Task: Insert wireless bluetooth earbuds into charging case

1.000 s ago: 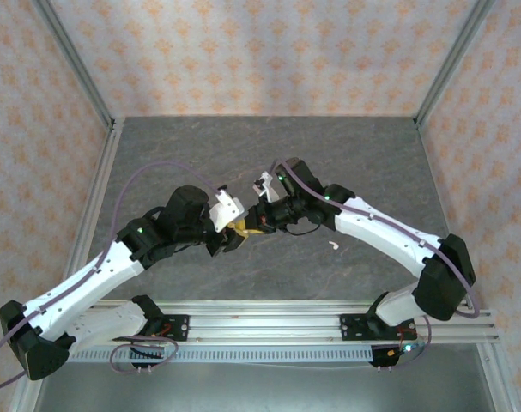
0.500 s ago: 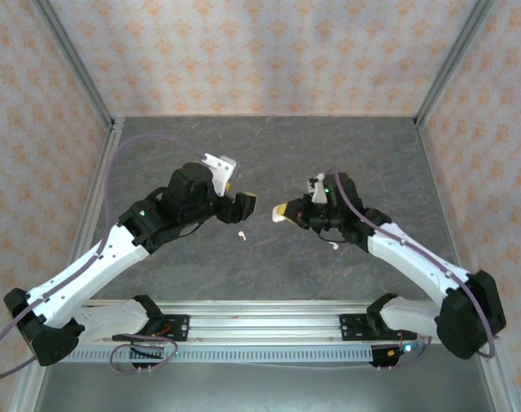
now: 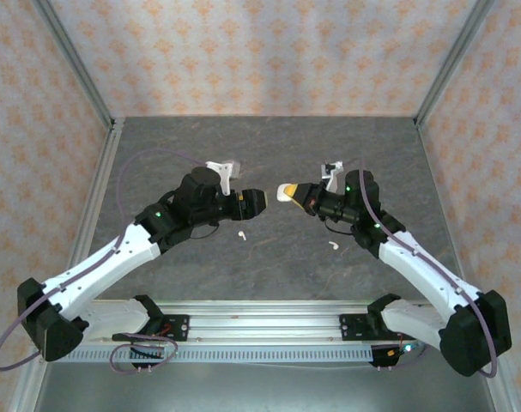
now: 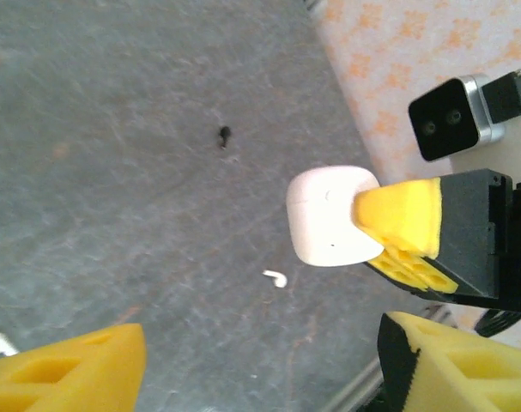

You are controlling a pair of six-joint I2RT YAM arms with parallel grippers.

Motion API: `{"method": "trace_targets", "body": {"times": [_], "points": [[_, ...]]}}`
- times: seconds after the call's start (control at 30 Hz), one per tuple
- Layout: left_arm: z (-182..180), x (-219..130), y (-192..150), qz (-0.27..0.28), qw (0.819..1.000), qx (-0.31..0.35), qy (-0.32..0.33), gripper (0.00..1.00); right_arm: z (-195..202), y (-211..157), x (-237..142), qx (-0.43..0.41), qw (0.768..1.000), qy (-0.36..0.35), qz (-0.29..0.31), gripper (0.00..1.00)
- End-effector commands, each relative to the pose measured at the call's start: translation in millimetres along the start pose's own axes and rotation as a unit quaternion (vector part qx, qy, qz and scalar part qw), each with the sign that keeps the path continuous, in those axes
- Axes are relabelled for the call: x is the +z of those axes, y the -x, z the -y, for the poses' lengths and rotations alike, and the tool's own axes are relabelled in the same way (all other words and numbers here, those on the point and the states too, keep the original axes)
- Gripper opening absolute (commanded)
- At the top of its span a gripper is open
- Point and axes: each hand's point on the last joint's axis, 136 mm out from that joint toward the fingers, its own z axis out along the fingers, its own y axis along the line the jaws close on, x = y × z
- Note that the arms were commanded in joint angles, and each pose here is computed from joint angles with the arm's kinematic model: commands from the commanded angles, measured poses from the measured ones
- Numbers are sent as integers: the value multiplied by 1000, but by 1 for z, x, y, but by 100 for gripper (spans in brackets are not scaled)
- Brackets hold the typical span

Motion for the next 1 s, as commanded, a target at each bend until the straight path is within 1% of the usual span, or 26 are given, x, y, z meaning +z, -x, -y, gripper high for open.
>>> {"method": "trace_targets", "body": {"times": [0.0,0.03,0.1,0.2,0.3,0.4,0.67,0.97], "points": [[35,3,19,20,991,-65,-115,65,-33,5,0,-11,997,78,-1,0],[38,4,21,20,989,-74,-130,62,-35,5,1,-9,996,85,-2,0],[43,4,26,26,983,-93,-156,62,-41,6,2,-4,995,98,-6,0],[47,0,38,49,970,-124,-203,60,-52,9,4,7,992,124,-13,0],[50,-3,43,58,963,-135,-226,57,-65,12,4,19,988,155,-16,0],[53,-3,46,60,961,-136,-235,54,-74,12,2,22,984,173,-23,0],[63,1,55,67,950,-149,-267,46,-88,7,-7,17,981,189,-33,0],[70,2,57,60,947,-151,-279,25,-94,5,-11,15,980,196,-39,0]]}}
